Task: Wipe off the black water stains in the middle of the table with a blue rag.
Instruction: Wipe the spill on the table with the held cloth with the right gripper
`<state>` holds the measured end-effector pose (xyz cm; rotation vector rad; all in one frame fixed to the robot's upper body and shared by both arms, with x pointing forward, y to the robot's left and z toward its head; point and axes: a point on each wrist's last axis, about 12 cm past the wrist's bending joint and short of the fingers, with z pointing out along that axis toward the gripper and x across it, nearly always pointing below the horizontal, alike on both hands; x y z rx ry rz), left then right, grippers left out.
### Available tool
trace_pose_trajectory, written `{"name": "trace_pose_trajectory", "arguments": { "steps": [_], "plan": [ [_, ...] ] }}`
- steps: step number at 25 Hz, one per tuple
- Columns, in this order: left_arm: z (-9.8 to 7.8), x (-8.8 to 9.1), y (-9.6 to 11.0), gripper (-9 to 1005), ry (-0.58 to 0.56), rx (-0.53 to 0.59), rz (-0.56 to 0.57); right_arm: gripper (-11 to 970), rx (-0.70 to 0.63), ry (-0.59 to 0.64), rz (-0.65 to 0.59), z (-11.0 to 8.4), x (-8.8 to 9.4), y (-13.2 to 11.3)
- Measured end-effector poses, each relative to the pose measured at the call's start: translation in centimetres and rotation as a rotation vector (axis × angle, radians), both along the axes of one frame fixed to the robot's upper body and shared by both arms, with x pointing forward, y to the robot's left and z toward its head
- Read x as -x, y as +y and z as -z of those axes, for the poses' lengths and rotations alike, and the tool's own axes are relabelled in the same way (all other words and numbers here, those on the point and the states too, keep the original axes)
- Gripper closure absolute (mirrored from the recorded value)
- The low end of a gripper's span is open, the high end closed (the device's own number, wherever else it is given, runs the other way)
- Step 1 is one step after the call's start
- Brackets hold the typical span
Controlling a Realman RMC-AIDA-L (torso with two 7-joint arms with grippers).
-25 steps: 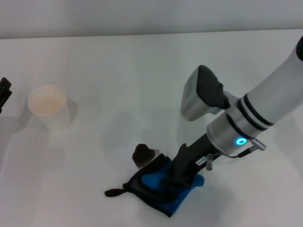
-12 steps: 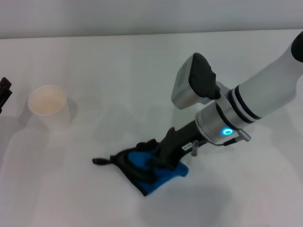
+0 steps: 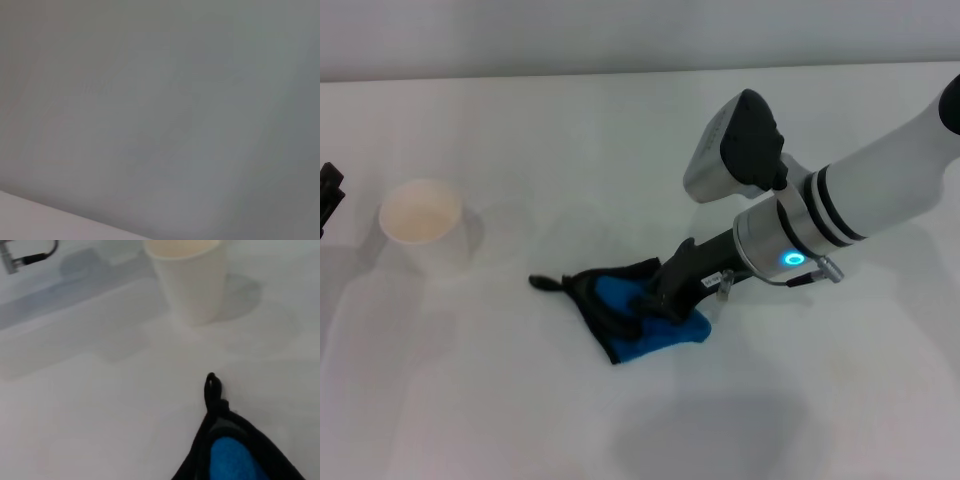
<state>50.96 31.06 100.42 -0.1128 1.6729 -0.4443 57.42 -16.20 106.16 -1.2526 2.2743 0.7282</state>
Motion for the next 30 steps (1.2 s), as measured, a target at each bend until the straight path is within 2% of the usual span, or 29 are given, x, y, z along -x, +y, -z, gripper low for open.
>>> {"name": "trace_pose_trajectory", "arguments": {
  "steps": [12, 16, 23, 30],
  "plan": [
    [-0.1, 0.0, 0.0, 112, -0.002, 0.01, -0.001, 874, -0.023, -0.004, 0.169, 0.2, -1.6, -1.9],
    [0.0, 0.0, 0.0, 112, -0.002, 0.009, 0.002, 874, -0.034, 0.006, 0.184, 0.4, -1.5, -2.0],
    [0.0, 0.0, -0.1, 112, 0.0, 0.008, 0.005, 875, -0.031, 0.054, 0.058, 0.9, 0.1, 0.3],
    [-0.1, -0.1, -0.1, 112, 0.0, 0.006, 0.007, 875, -0.024, 0.11, -0.127, 0.9, 2.2, 2.1]
  ]
}}
